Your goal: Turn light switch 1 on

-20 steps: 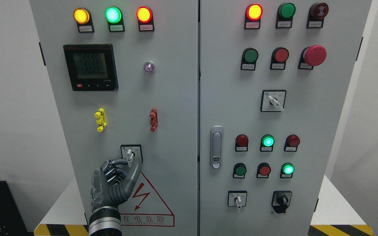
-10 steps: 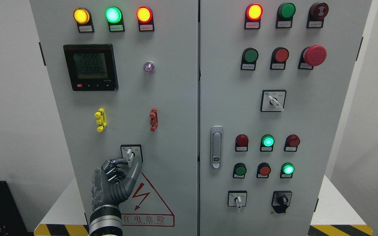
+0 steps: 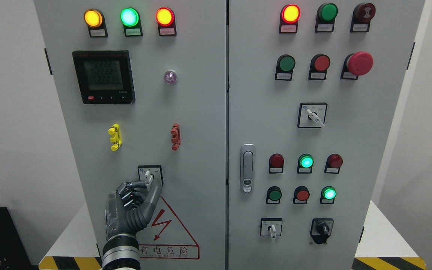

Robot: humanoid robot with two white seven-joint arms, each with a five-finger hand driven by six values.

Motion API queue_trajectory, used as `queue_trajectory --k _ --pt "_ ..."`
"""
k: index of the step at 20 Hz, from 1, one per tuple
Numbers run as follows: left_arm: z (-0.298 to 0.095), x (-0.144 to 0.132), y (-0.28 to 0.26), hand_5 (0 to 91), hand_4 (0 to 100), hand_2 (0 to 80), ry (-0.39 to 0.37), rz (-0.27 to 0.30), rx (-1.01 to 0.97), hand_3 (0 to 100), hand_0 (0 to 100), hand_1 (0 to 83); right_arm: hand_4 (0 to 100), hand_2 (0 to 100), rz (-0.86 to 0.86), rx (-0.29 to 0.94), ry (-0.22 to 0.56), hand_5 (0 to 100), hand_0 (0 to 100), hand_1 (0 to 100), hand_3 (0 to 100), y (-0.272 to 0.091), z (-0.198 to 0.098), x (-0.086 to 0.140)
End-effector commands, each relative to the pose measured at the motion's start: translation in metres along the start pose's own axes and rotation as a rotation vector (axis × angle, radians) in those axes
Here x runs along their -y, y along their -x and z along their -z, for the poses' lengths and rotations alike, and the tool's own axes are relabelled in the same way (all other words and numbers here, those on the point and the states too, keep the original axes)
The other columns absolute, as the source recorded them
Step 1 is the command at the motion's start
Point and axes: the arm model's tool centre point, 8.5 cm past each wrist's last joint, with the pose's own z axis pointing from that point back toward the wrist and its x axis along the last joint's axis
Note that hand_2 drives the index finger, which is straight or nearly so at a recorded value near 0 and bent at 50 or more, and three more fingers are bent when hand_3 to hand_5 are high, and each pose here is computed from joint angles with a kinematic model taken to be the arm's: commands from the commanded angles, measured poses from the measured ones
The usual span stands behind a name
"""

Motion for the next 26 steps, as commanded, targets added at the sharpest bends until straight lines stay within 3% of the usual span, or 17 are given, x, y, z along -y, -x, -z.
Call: queue_trajectory --k 1,26 --pt "0.0003 0.0000 0.0004 87.0 92 55.9 -0.001 0.001 -0.002 89 22 66.0 0 0 0.000 0.001 0.001 0 31 0 0 -0.0008 0.0000 0.0000" --pt "0.0035 0.0021 0.0008 87.3 92 57.2 0.002 0.004 -0.005 90 25 61.4 0 0 0.000 -0.001 0.001 0 31 0 0 0.0002 0.0000 0.0001"
